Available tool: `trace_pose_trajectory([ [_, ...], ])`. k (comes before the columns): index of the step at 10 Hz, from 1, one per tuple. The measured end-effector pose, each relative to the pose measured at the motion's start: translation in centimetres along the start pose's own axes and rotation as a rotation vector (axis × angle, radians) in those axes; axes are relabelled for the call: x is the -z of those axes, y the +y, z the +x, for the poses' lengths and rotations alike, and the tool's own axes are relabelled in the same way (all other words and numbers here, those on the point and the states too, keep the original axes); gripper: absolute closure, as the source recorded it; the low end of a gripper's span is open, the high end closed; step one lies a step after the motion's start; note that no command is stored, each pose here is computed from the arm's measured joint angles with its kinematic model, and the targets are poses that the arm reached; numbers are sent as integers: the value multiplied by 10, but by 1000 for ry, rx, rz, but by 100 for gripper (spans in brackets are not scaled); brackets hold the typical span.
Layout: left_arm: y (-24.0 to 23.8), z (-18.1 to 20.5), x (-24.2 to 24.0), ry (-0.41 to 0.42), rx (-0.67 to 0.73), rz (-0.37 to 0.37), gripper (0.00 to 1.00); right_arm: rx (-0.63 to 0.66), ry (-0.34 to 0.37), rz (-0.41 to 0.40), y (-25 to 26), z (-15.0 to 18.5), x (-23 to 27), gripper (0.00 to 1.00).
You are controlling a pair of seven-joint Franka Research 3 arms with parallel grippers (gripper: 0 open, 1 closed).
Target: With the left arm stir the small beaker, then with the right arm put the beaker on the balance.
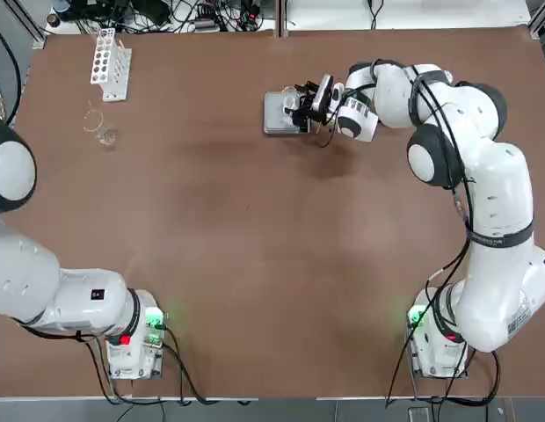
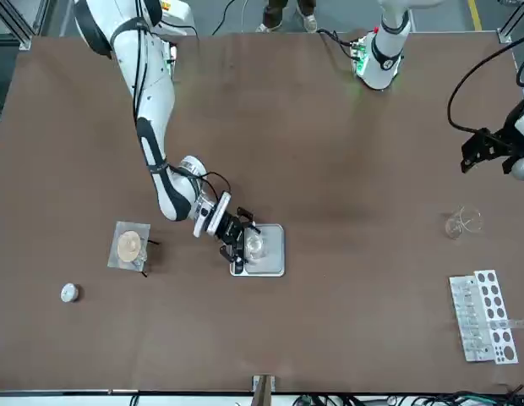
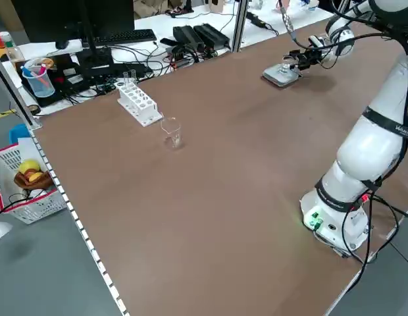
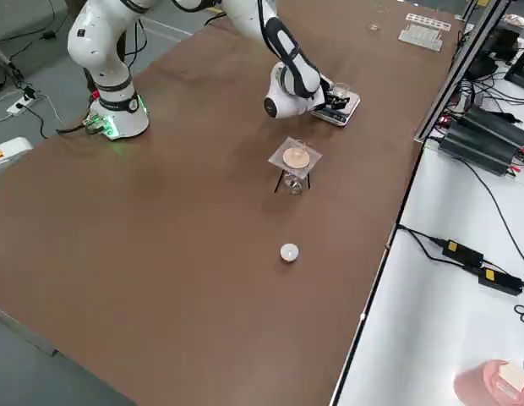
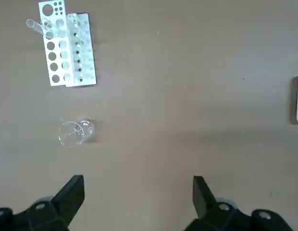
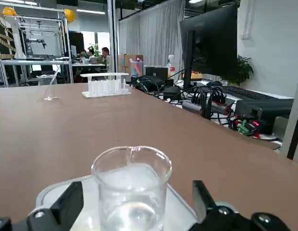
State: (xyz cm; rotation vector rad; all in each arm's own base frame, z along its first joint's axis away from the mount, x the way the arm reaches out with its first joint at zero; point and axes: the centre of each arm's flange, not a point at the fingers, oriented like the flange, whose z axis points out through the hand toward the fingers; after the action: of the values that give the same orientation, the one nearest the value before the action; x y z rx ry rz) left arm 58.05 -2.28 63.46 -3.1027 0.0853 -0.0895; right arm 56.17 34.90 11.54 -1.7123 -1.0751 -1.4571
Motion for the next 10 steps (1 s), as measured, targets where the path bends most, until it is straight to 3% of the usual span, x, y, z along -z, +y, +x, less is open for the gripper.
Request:
trace_pose_trajectory([
  [6, -1, 0, 0, 0, 1, 0, 0, -30, -29, -5, -6, -8, 20, 0],
  [10, -1, 0, 0, 0, -1, 0, 0, -24, -22, -1, 2, 33, 51, 0],
])
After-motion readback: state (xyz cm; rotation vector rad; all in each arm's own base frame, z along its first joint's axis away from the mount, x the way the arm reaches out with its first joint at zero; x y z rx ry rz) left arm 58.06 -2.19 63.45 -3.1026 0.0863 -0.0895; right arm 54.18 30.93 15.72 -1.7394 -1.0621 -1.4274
